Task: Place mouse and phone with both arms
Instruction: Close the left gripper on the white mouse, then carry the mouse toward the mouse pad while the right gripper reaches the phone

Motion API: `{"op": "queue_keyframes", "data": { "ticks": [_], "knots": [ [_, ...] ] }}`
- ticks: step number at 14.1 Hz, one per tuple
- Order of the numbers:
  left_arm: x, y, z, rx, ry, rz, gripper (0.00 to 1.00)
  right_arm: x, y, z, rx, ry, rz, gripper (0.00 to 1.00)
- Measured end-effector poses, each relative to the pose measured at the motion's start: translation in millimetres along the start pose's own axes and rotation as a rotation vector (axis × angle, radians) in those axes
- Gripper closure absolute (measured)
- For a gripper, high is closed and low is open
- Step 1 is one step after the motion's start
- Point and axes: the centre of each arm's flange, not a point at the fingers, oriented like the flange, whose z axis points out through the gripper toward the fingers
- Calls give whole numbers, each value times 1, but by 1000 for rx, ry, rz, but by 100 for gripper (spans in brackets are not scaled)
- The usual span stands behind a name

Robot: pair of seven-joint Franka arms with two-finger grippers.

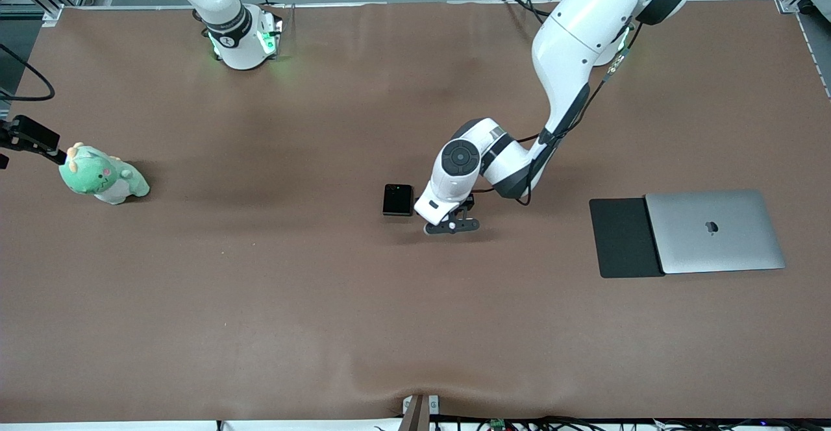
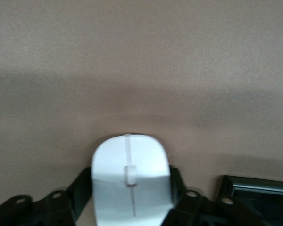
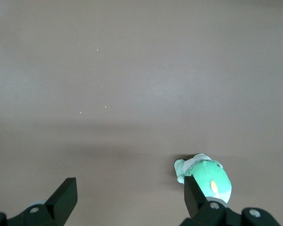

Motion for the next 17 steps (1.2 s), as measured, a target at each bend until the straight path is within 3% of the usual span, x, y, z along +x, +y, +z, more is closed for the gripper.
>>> {"op": "queue_keyframes", "data": {
  "ticks": [5,8,11,15,17],
  "knots": [
    [3,-7,-8,44,-20,-13,41,1,-7,2,3,-9,-18,0],
    [18,-23,-32,48,-1,-29,41,8,-52,4,12,-19,-100,0],
    [23,-46,-57,62,13,-43,41,14,-127,17,24,-50,-166,0],
    [30,-90,-90,79,32,-35,41,13,-261,72,21,-147,-153,0],
    [38,-119,-103,90,36,-19,41,4,-337,107,8,-170,-131,0]
  ]
}}
